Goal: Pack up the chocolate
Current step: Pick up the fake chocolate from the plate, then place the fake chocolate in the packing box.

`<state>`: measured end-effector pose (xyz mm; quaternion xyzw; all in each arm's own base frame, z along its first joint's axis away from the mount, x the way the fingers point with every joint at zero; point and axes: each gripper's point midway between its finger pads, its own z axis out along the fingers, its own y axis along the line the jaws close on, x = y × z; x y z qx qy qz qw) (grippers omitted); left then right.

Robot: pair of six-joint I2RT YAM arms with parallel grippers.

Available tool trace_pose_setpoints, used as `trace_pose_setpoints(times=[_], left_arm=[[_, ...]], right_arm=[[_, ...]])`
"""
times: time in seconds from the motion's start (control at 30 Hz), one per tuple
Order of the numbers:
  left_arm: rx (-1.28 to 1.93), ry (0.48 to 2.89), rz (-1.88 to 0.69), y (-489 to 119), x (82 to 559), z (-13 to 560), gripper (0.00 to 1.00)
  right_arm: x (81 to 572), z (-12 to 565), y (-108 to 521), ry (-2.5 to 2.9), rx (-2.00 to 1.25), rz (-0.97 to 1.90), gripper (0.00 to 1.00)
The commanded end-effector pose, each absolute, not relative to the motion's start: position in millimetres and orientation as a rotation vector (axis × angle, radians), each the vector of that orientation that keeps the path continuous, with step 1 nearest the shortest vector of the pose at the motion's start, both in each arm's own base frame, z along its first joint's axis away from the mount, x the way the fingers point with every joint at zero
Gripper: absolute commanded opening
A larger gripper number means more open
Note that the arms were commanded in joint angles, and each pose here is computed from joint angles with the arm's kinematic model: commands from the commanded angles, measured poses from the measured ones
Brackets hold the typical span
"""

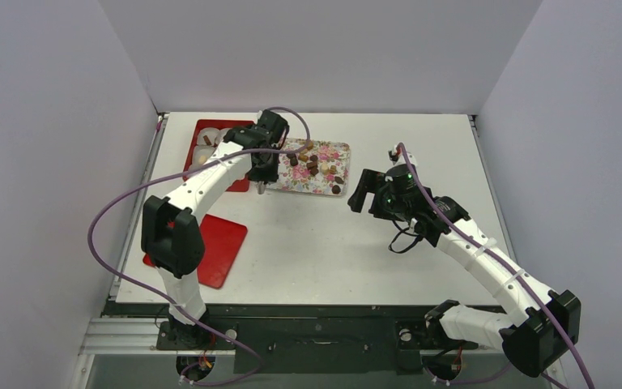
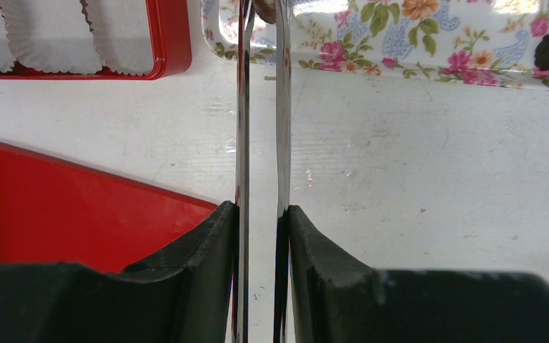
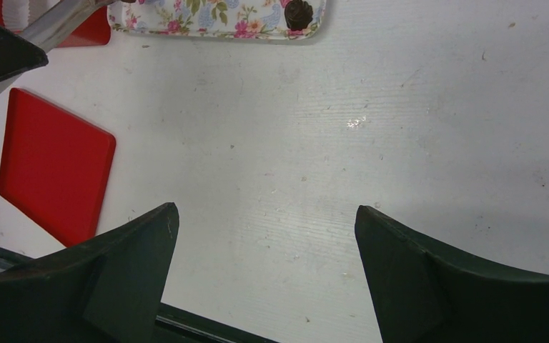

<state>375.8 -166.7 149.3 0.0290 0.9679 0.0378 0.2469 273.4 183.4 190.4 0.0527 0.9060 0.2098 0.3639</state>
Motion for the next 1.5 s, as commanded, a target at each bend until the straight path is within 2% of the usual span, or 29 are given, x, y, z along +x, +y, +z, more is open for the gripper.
trace_pose_setpoints(times=[0.0,0.23,0.5,0.97,1.47], left_arm=[[0.079,2.536,0.017,-173.4,384.6,195.6,0.21],[0.024,2.441,0.017,-158.5,384.8,241.9,0.21],[-0.153,2.370,0.024,-105.3,410.3,277.1,0.21],[-0.233,2.476,0.060,-77.3,474.5,214.1,0.21],[-0.227,2.565,0.072,-77.6,479.9,167.5,0.22]], right_arm=[[280.2,202.3,175.0,2.283,0.156,0.501,0.89],[281.2,202.3,175.3,2.289,0.157,0.495,0.89],[283.9,200.9,178.8,2.309,0.138,0.491,0.89],[292.0,197.6,183.2,2.343,0.113,0.467,0.89],[296.5,191.2,182.6,2.356,0.123,0.454,0.89]])
